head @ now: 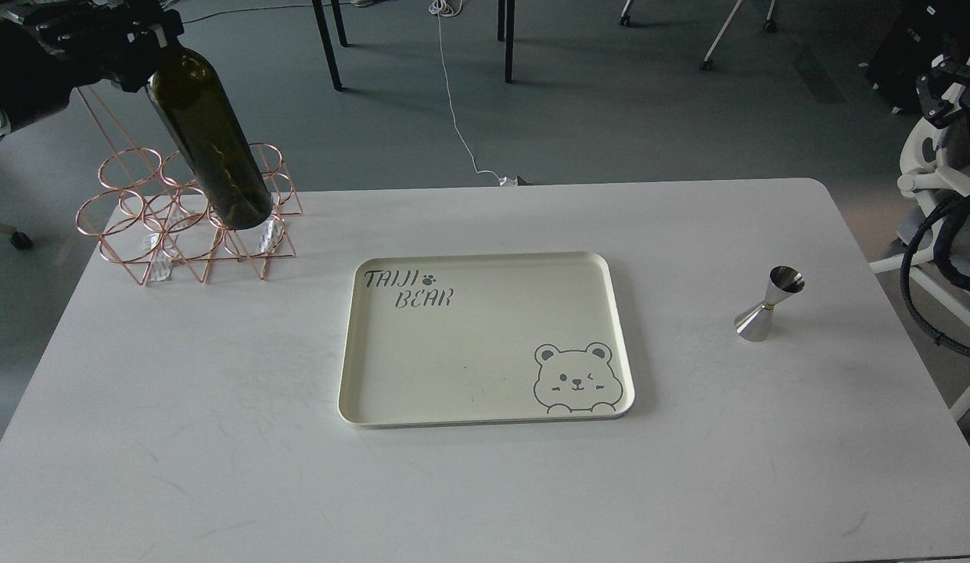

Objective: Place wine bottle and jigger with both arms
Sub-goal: 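Lower the bottle into a slot of the copper wire rack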

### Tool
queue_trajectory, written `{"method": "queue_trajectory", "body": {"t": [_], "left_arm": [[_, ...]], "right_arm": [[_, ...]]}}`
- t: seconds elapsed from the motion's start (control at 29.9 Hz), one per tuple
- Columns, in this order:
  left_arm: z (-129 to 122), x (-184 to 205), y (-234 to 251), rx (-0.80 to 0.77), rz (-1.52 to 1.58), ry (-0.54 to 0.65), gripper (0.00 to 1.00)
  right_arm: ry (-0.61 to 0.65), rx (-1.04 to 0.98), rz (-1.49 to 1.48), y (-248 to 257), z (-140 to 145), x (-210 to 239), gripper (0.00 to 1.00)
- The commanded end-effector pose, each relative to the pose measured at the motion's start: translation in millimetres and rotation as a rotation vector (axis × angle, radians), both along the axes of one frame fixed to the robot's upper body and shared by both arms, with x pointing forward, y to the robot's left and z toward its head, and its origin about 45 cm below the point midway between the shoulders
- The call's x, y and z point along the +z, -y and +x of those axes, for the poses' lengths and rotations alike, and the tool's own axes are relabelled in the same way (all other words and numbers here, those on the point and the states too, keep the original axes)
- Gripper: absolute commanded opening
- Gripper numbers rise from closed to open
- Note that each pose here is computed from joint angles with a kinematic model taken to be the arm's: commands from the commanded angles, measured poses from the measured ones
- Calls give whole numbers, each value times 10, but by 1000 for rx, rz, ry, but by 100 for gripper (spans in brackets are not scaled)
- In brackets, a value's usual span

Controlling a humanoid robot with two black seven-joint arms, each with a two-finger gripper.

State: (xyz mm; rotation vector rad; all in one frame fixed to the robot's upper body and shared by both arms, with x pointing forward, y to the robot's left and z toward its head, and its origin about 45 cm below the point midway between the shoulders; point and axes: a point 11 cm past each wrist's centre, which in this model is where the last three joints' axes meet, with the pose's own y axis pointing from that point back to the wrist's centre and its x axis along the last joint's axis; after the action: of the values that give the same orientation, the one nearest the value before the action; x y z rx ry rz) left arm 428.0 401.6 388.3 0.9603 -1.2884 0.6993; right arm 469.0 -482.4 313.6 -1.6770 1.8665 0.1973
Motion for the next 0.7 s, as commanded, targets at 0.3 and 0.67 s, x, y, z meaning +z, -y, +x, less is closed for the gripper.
{"method": "queue_trajectory", "body": {"t": [0.3, 0.67], "left_arm": [[1, 46, -46, 9, 3, 7, 9], [-3, 4, -46, 2, 0, -2, 9]], "right_arm": [[-3, 0, 0, 0, -4, -14, 99], [-3, 0, 0, 0, -4, -14, 99]]}}
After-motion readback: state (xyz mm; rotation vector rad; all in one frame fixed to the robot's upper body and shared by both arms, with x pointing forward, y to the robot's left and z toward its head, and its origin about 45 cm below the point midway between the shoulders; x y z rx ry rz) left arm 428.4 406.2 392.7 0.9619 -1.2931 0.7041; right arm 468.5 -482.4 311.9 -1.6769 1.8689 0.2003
